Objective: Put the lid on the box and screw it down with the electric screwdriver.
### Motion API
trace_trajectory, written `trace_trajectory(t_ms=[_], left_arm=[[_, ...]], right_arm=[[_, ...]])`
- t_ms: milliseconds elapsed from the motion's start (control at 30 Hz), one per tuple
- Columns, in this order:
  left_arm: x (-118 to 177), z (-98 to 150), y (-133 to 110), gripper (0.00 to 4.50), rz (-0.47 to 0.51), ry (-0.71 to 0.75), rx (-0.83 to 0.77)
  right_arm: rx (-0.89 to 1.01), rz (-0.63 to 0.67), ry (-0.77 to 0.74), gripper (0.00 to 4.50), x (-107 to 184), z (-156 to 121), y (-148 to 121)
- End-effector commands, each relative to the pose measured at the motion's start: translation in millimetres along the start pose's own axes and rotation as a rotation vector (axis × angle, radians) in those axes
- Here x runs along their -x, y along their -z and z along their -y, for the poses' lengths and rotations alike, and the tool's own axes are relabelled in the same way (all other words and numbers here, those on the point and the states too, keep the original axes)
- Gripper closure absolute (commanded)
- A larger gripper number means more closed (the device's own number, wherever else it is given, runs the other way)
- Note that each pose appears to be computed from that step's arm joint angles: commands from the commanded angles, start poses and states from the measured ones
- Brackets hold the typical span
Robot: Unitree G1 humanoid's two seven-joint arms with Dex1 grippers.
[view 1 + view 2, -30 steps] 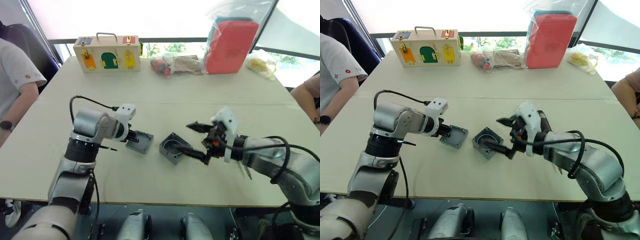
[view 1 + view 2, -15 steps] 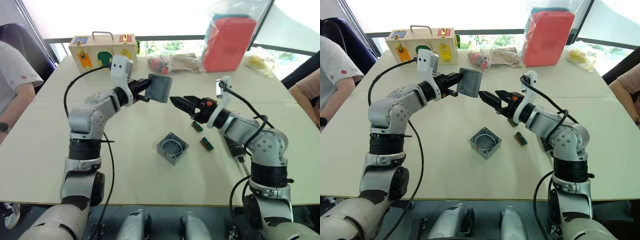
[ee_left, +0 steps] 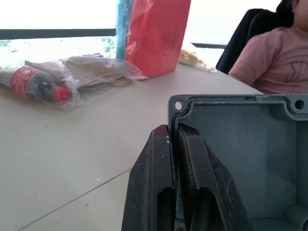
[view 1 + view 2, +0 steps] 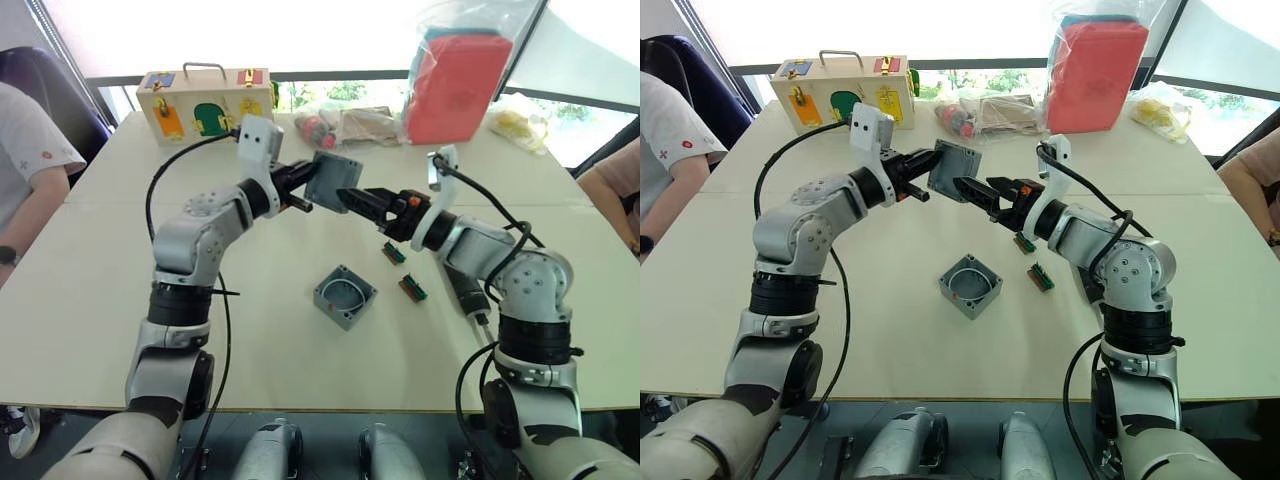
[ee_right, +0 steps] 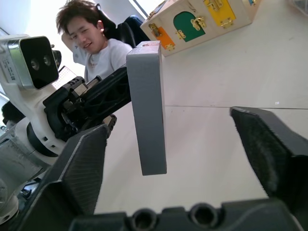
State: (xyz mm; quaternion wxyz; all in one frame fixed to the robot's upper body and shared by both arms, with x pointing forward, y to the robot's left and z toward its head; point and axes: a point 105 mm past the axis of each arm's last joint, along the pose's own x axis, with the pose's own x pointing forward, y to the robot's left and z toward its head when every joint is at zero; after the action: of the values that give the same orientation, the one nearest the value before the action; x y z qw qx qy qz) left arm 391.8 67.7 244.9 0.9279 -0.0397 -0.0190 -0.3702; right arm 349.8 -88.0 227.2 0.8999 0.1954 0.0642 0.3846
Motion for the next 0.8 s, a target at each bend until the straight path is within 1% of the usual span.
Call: trace_trajectory(t_ms=[33,100,167,200,233,267,467,533,567,633,667,700,767,800], left_arm=[[4,9,-17,4.5,0.066,0.031,-0.051],[5,9,-17,4.5,0.066,0.03,-0.053],[5,10,-18,4.5,0.069,0.033,-0.054],[6,10,-19,4.5,0.07,0.034,-0.055],[6,11,-19,4.5,0.071,0.037,-0.055],[7,12,-19,4.5,0.071,0.042,-0.055],[13,14,-16,4.5,0.061,0.079,-0.051],[18,13,-20,3.79,0.075,0.091,-0.038],[20,12,-21,3.66,0.083,0.096,-0.033],[24,12,-26,2.79,0.099,0.113,-0.018],[26,12,-27,2.4,0.101,0.116,-0.016],[28,11,-28,2.13,0.105,0.119,-0.009],[36,8,-30,1.34,0.1,0.137,0.025],[40,7,-32,0.79,0.098,0.148,0.047]], right_arm=[[0.011,0.051,-0.008,1.69,1,-5,-11],[0.011,0.051,-0.004,2.33,1,-5,-10],[0.01,0.047,0.002,3.21,1,-4,-8],[0.009,0.045,0.004,3.53,1,-4,-8],[0.007,0.044,0.007,4.01,1,-4,-7],[0.004,0.044,0.011,4.33,1,-3,-7],[-0.006,0.049,0.02,4.36,0,-2,-6],[-0.012,0.053,0.028,4.36,0,-1,-6],[-0.015,0.055,0.031,4.36,0,0,-6],[-0.016,0.055,0.035,4.36,0,0,-5],[-0.015,0.055,0.036,4.36,0,1,-5],[-0.013,0.055,0.038,4.36,0,1,-5],[0.002,0.064,0.05,4.36,1,2,-7],[0.021,0.084,0.066,4.36,3,4,-10]])
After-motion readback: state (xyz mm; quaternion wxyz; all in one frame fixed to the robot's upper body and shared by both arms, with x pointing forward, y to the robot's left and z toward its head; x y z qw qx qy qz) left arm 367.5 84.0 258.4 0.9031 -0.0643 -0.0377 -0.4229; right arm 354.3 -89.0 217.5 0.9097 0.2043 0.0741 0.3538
